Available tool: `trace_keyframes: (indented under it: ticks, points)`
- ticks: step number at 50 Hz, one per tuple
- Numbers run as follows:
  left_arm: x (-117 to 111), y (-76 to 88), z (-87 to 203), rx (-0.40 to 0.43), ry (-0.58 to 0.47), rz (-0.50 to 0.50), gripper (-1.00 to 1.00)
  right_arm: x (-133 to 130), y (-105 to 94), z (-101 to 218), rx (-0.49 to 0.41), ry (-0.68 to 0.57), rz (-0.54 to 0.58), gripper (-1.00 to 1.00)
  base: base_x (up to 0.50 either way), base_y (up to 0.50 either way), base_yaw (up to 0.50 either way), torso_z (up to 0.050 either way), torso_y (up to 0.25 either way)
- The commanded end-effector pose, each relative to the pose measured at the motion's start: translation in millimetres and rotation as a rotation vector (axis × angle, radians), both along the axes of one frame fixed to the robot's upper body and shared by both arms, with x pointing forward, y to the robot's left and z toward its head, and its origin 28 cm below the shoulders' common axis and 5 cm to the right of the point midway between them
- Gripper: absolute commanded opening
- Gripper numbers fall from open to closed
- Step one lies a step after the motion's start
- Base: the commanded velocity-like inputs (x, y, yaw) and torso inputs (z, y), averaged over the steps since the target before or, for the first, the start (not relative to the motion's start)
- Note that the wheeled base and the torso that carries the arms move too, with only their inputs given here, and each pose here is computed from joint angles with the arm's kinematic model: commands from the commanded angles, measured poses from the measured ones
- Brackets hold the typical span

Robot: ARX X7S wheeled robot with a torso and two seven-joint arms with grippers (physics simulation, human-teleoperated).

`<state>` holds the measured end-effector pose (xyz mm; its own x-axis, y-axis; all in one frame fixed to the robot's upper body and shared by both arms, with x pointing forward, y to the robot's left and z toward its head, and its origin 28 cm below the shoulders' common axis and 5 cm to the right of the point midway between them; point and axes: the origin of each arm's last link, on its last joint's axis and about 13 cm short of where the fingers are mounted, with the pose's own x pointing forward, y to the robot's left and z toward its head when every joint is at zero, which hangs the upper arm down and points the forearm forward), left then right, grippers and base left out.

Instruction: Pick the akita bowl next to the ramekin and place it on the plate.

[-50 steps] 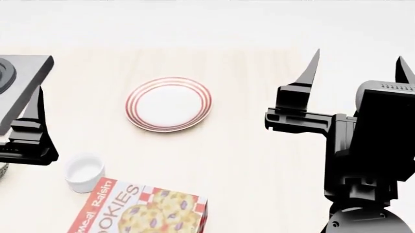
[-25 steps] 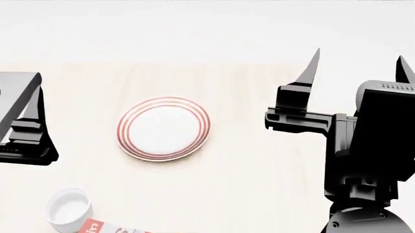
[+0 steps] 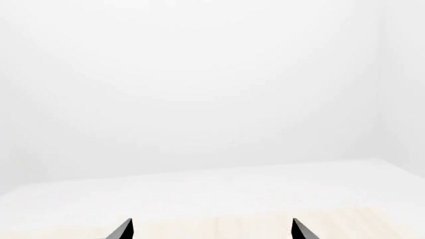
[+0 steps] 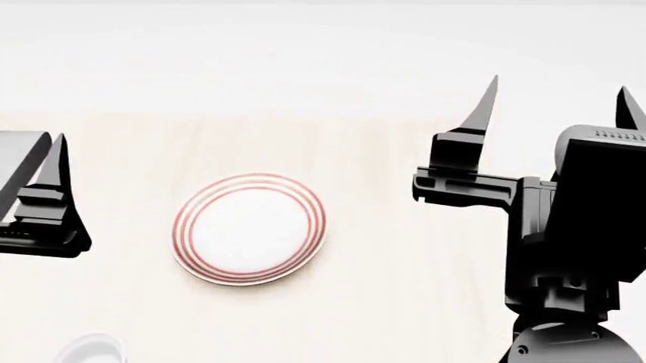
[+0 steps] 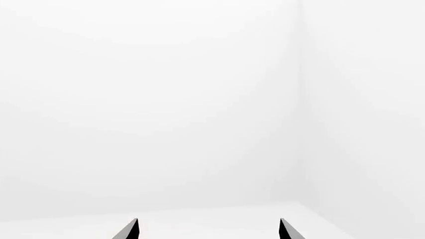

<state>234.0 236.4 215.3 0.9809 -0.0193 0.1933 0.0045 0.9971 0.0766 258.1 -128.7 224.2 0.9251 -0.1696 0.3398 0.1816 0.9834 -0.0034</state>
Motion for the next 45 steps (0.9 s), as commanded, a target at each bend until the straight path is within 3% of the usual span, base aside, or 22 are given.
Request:
trace_keyframes:
  ticks: [1,11,24,30,35,45]
  points:
    - [-0.9,-0.4,1.6,0.001,0.0,0.0,1.0,-0.8,0.4,0.8,0.001,-0.001,0.001,1.0,0.32,0.0,0.0,0.0,0.0]
    - [-0.2,0.3,-0.9,0.003,0.0,-0.001,1.0,-0.3,0.4,-0.3,-0.006,0.0,0.002,1.0,0.32,0.0,0.0,0.0,0.0]
    - [5.4,-0.3,15.9,0.037,-0.006,-0.008,1.0,0.5,0.6,-1.2,-0.013,0.017,-0.005,1.0,0.01,0.0,0.0,0.0,0.0]
    - [27.0,3.1,51.0,0.081,0.008,-0.016,1.0,0.8,0.2,-1.8,-0.011,0.02,-0.006,1.0,0.0,0.0,0.0,0.0,0.0]
    - [52.1,7.6,83.8,0.068,0.019,0.003,1.0,0.9,0.0,-2.0,-0.011,0.02,-0.006,1.0,0.0,0.0,0.0,0.0,0.0]
    - [92.1,5.2,107.4,0.065,0.087,0.056,1.0,1.2,0.4,-2.0,-0.01,0.015,-0.001,1.0,0.0,0.0,0.0,0.0,0.0]
